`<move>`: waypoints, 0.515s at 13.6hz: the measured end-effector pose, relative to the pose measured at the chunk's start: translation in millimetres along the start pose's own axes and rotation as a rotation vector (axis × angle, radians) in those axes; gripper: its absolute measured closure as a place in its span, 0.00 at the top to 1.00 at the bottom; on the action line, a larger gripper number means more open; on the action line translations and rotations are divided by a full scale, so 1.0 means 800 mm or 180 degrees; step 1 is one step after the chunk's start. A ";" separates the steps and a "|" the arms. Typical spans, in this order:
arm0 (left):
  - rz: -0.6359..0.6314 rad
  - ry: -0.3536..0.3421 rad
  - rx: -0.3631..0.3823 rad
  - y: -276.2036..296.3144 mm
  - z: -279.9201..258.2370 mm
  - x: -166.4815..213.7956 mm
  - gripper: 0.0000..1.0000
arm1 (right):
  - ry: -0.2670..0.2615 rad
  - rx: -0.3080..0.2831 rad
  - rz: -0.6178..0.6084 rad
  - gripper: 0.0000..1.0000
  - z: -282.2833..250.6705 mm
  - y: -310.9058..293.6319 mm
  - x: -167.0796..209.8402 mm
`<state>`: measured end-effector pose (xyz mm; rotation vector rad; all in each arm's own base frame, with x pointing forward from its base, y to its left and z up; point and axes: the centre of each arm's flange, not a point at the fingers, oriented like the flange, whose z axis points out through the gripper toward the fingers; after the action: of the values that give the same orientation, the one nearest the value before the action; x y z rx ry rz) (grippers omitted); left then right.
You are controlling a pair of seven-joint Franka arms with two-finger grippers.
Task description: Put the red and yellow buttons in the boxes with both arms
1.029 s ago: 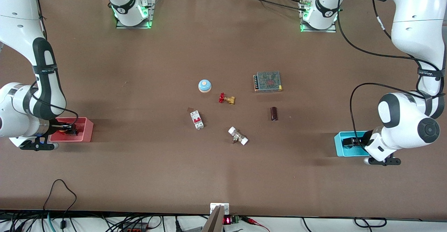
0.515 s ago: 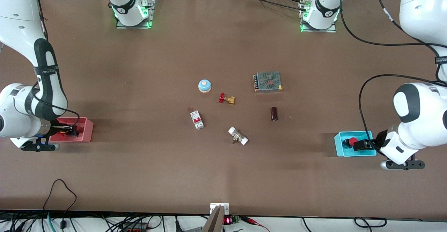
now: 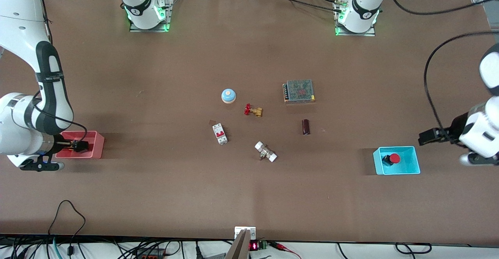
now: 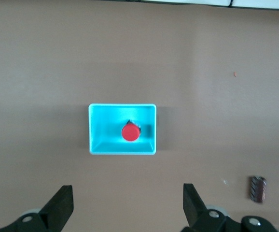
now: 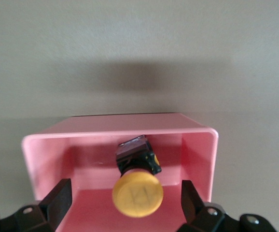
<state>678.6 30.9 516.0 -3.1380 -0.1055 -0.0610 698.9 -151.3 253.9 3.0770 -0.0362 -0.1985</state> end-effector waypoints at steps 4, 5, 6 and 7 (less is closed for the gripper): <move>0.0047 0.0104 0.0003 0.011 -0.060 -0.034 1.00 | 0.0252 0.0245 0.0076 1.00 -0.129 -0.011 -0.017; 0.0059 0.0126 0.0006 0.013 -0.070 -0.041 1.00 | 0.0293 0.0305 0.0046 1.00 -0.167 -0.022 -0.027; 0.0069 0.0147 0.0011 0.013 -0.078 -0.048 1.00 | 0.0324 0.0336 -0.0016 1.00 -0.206 -0.038 -0.039; 0.0074 0.0155 0.0016 0.012 -0.085 -0.056 1.00 | 0.0355 0.0348 -0.0084 1.00 -0.242 -0.058 -0.052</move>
<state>631.6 17.9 581.8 -3.1293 -0.0692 -0.1369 683.9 -93.3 448.3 3.1929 -0.0016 -0.0267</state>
